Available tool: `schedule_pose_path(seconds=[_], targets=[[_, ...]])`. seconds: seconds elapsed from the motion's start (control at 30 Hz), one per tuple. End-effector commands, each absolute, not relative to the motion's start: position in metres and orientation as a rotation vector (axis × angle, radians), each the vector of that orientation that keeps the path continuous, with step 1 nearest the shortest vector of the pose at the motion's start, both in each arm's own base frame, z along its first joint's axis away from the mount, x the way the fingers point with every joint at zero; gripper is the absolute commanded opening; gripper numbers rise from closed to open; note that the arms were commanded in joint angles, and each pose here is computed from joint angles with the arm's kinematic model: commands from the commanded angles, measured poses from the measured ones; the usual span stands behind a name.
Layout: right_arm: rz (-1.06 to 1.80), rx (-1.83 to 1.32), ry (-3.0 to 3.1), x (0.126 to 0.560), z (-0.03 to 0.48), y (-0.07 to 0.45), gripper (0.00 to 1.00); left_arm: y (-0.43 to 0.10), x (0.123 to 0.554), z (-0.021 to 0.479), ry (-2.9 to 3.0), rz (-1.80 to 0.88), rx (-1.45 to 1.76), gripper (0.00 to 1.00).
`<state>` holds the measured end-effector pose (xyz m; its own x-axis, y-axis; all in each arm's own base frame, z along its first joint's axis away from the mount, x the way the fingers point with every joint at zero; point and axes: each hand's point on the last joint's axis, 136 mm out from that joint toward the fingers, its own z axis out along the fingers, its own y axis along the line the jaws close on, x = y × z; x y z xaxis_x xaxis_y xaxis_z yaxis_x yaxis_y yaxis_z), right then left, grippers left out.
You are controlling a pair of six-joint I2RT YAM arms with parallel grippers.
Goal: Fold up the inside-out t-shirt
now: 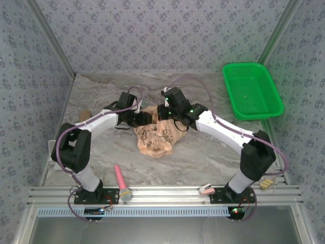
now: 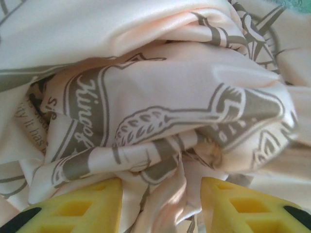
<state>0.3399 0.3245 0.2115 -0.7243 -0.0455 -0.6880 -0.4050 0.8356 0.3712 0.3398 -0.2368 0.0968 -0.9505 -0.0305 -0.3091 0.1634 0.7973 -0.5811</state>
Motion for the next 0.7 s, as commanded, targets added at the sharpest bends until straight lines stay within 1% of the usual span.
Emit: schedule_pose_path(seconds=[0.0, 0.1, 0.13, 0.17, 0.3, 0.37, 0.57, 0.67], targets=[[0.716, -0.431, 2.352, 0.32, 0.192, 0.328, 0.0, -0.241, 0.344, 0.101, 2.661, -0.924, 0.143, 0.46], [0.725, -0.457, 2.32, 0.316, 0.196, 0.325, 0.0, -0.246, 0.342, 0.097, 2.657, -0.928, 0.175, 0.46], [0.723, -0.462, 2.352, 0.31, 0.183, 0.319, 0.0, -0.249, 0.34, 0.096, 2.651, -0.927, 0.2, 0.47], [0.758, -0.473, 2.346, 0.308, 0.185, 0.318, 0.0, -0.252, 0.34, 0.096, 2.644, -0.926, 0.23, 0.49], [0.909, -0.448, 2.338, 0.313, 0.21, 0.307, 0.0, -0.26, 0.335, 0.093, 2.621, -0.907, 0.358, 0.5], [0.949, -0.454, 2.344, 0.314, 0.215, 0.296, 0.0, -0.263, 0.332, 0.091, 2.606, -0.924, 0.387, 0.5], [0.981, -0.475, 2.366, 0.313, 0.211, 0.274, 0.0, -0.268, 0.328, 0.091, 2.56, -0.923, 0.421, 0.5], [0.987, -0.433, 2.343, 0.316, 0.221, 0.263, 0.0, -0.267, 0.327, 0.095, 2.53, -0.912, 0.435, 0.49]])
